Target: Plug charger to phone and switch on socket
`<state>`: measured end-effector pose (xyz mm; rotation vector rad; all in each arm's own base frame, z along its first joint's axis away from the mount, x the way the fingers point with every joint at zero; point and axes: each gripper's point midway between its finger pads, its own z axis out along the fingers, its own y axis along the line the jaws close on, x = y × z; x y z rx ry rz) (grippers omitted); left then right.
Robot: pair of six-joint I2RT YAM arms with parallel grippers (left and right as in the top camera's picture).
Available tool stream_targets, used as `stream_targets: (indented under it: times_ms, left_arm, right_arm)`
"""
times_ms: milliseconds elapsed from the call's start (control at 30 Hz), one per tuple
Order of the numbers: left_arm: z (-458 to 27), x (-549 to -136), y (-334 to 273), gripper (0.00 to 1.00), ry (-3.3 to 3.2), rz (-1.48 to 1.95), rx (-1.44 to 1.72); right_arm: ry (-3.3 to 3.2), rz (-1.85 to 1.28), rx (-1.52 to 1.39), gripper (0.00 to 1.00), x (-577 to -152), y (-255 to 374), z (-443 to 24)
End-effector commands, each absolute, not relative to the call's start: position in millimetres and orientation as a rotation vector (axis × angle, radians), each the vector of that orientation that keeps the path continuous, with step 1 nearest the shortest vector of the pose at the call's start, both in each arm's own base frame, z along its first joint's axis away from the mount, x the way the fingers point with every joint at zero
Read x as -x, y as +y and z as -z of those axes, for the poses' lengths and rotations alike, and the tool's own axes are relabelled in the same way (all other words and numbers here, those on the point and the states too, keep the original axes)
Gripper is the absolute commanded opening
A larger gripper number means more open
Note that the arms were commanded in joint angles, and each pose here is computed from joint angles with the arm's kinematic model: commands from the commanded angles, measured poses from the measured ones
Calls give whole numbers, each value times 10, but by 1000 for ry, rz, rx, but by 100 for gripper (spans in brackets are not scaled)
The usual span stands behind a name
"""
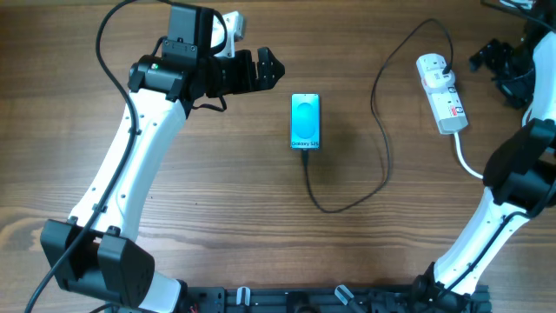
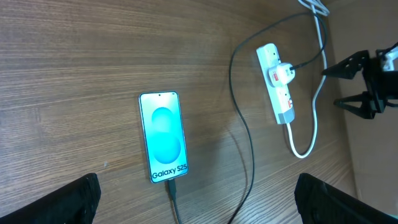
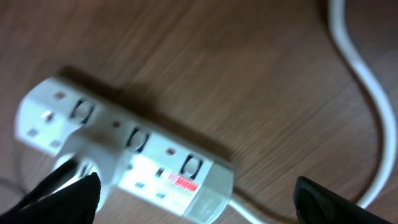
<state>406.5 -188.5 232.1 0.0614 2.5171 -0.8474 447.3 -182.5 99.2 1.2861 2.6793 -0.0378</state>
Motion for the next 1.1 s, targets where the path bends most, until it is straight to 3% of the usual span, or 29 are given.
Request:
stream_targets:
  times_ms: [0, 433, 633, 1067]
  left_arm:
    - [-2284, -4083, -1876, 100, 2519, 827, -81]
    - [-2284, -4083, -1876, 100, 2519, 827, -81]
    - [-2284, -4083, -1876, 100, 2519, 827, -81]
    - [-2284, -4083, -1876, 100, 2519, 827, -81]
  right_arm:
    - [2670, 152, -1401, 100, -4372, -1955, -757]
    - [2758, 154, -1432, 100, -4283, -1908, -308]
    - [2815, -6, -1266, 100, -4406, -1767, -100]
    - [2827, -75, -1162, 100, -4515, -1688, -94]
